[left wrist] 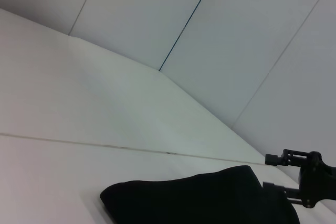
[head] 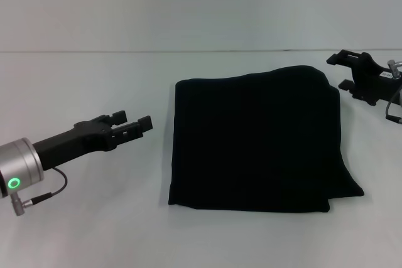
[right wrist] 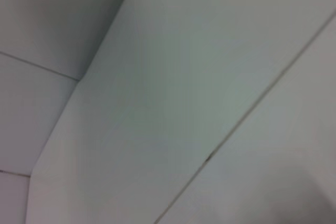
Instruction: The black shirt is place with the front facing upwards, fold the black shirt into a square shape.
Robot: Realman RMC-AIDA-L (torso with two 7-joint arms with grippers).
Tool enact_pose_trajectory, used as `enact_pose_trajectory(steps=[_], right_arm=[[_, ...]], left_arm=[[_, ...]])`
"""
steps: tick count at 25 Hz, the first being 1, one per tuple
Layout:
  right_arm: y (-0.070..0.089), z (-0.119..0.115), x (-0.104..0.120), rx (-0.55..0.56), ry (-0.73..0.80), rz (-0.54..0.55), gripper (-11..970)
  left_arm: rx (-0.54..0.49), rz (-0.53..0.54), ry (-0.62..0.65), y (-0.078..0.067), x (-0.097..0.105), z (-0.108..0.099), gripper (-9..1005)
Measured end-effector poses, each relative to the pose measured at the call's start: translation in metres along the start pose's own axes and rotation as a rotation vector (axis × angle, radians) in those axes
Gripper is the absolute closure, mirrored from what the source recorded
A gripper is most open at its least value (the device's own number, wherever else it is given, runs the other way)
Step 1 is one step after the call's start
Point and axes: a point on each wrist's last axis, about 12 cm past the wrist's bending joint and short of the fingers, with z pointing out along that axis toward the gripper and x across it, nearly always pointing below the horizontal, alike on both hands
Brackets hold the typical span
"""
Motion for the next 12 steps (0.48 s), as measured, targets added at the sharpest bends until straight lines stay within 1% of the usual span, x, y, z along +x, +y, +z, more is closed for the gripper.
enact_pose_trajectory(steps=[5,9,12], right_arm=[[-0.008,0.0,0.001,0.042,-0.016,0.048,272],[-0.008,0.003,0.006,0.044,-0.013,0.061,119],[-0.006,0.006,0.01,0.039,-0.007,0.066,117]], left_arm=[[-0.004,0.011,-0.001,0.001,-0.001,-0.001,96],[-0.003,0.014,-0.001,0.001,0.0,-0.001,97],[-0.002,0.014,0.0,0.001,0.0,-0.001,96]])
